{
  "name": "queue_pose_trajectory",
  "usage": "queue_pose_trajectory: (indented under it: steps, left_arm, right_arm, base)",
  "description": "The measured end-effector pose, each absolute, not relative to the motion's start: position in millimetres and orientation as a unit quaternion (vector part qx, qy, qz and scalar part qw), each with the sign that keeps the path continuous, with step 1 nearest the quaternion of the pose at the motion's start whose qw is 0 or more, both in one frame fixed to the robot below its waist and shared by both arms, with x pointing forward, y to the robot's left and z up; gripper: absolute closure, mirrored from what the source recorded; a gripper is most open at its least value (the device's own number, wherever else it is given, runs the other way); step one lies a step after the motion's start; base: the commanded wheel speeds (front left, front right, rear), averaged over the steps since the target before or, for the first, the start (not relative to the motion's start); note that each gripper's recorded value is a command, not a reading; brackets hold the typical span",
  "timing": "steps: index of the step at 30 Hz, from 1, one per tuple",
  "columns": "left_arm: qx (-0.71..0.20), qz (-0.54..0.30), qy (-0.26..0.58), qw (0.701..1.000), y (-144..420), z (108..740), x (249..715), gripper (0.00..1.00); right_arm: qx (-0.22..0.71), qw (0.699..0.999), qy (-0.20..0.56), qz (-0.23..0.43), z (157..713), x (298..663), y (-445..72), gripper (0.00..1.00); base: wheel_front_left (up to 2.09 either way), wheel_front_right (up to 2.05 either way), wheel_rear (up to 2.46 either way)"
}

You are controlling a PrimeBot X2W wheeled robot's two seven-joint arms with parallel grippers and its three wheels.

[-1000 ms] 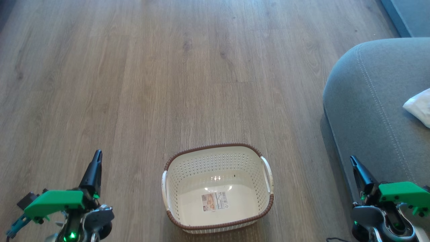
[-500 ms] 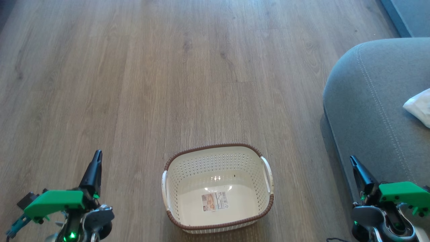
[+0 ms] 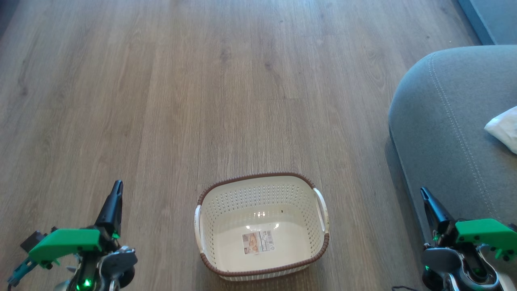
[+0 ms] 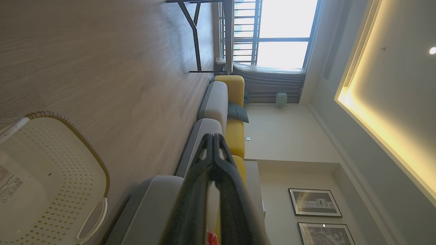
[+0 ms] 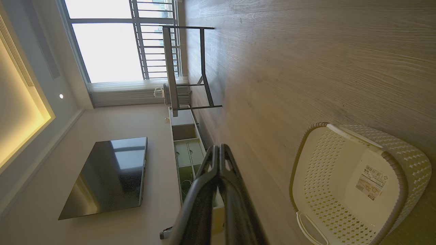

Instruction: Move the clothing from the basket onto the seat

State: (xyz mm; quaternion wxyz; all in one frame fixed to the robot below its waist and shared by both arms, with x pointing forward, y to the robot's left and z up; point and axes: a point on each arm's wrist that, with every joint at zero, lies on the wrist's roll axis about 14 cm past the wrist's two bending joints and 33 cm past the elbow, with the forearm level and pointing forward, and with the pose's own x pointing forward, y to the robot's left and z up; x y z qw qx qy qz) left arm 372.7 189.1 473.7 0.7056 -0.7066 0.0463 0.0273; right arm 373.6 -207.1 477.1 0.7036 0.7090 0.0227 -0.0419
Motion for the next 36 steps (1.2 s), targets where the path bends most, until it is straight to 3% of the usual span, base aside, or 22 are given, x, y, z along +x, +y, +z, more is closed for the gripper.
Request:
queue_pose_trajectory:
  steps: [36]
  left_arm:
    - [-0.707,0.027,0.046,0.706,189.1,473.7,372.7,1.00]
  right_arm:
    - [0.709,0.703,0.021,-0.044,477.2,373.4,-209.0,1.00]
  base:
    - [0.00,0.00,0.00]
